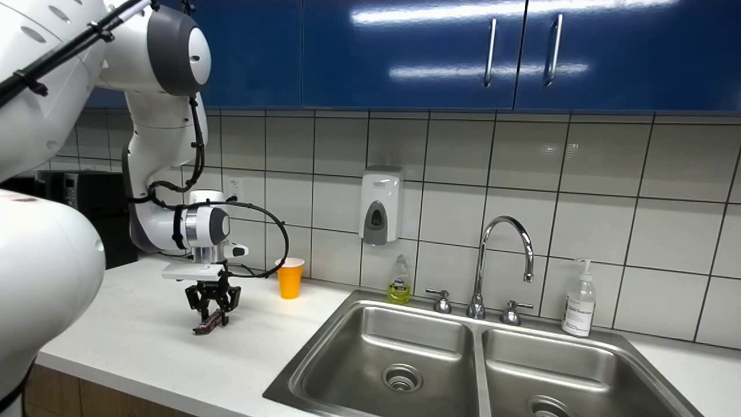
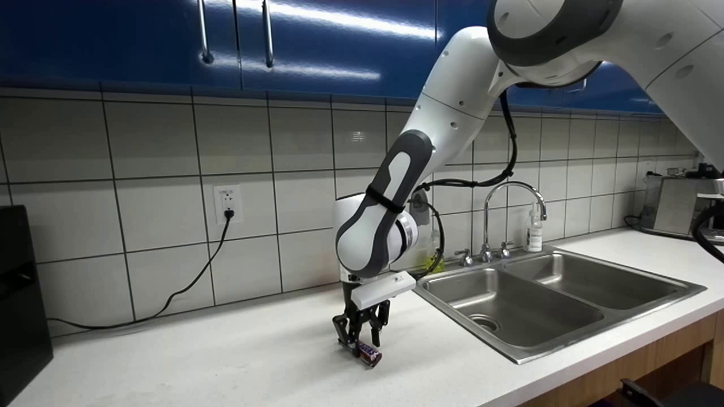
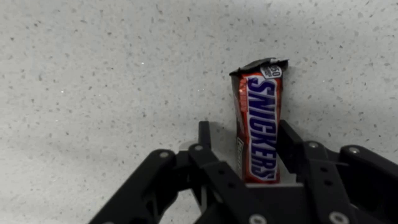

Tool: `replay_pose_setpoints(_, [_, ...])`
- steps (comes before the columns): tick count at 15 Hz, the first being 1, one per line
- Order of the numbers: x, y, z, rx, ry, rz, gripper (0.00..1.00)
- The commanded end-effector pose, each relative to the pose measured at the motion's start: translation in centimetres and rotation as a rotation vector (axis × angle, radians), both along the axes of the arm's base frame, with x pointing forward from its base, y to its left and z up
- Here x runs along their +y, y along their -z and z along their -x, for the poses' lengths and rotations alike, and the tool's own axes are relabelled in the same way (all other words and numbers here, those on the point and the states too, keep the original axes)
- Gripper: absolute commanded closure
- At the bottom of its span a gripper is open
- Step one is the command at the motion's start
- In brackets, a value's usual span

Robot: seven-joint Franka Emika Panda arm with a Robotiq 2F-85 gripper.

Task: Put the snickers bar in the sink

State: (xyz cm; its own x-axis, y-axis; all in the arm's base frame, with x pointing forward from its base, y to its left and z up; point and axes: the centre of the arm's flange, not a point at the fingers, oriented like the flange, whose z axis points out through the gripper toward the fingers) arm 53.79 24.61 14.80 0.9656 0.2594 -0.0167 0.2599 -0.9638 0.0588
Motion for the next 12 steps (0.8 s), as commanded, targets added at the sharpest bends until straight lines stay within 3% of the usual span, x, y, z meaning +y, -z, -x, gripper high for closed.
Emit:
replay_pose_setpoints(1, [0.0,-0.3,-0.9,-0.011,0.027,0.002,0.75])
replay_pose_setpoints(4, [-0.5,-0.4,-1.2,-0.01,0.042,0.007,0.98])
replay_pose_setpoints(12, [-1.5,-2.6,-2.6,-0.043,0.102,0.016,0.94])
